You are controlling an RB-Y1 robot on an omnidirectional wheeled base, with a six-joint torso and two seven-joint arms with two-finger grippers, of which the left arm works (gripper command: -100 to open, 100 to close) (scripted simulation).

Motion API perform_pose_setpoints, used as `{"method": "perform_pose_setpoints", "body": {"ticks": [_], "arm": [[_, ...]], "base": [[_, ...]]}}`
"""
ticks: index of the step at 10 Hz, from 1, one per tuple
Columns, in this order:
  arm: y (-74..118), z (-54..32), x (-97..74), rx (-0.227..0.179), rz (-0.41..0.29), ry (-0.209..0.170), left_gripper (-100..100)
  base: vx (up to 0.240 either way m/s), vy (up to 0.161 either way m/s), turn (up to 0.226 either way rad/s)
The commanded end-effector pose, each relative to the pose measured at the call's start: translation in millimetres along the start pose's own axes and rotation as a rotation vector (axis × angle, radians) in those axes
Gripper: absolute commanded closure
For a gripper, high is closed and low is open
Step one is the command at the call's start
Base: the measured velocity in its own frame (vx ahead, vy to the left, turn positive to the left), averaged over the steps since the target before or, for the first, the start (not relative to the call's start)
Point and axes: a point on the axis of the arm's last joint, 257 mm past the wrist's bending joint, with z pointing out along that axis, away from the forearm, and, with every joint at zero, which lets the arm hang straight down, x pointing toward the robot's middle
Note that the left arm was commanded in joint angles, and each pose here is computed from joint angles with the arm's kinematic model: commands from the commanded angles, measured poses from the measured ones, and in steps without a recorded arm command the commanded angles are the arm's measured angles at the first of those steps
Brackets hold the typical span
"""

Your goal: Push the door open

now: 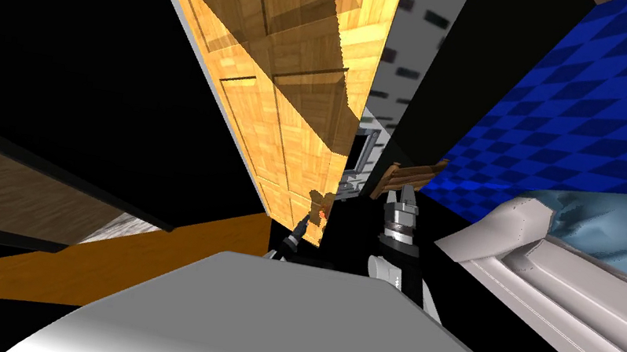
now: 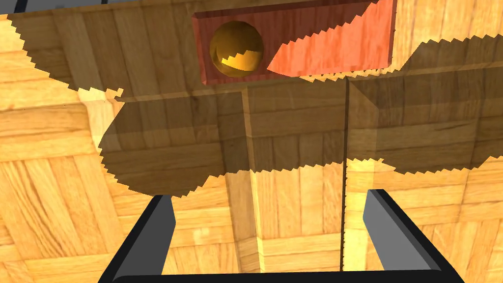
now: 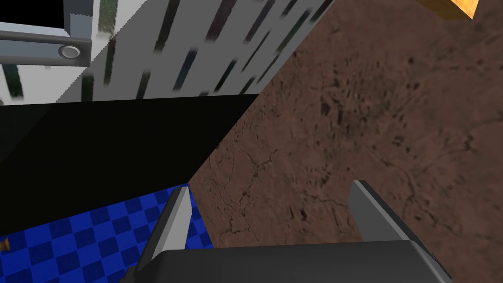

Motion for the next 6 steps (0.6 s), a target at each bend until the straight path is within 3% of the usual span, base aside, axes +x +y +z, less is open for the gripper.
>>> {"method": "perform_pose_setpoints", "body": {"ticks": [1, 5, 6], "arm": [[-0.8, 1.9, -1.9, 0.000, 0.000, -0.004, -100], [-13.2, 16.7, 11.3, 0.022, -0.043, -0.015, -100], [-12.2, 14.5, 7.8, 0.018, -0.034, -0.014, -100]], "base": [[0.141, -0.140, -0.023], [0.178, -0.157, -0.027], [0.053, -0.066, 0.035]]}}
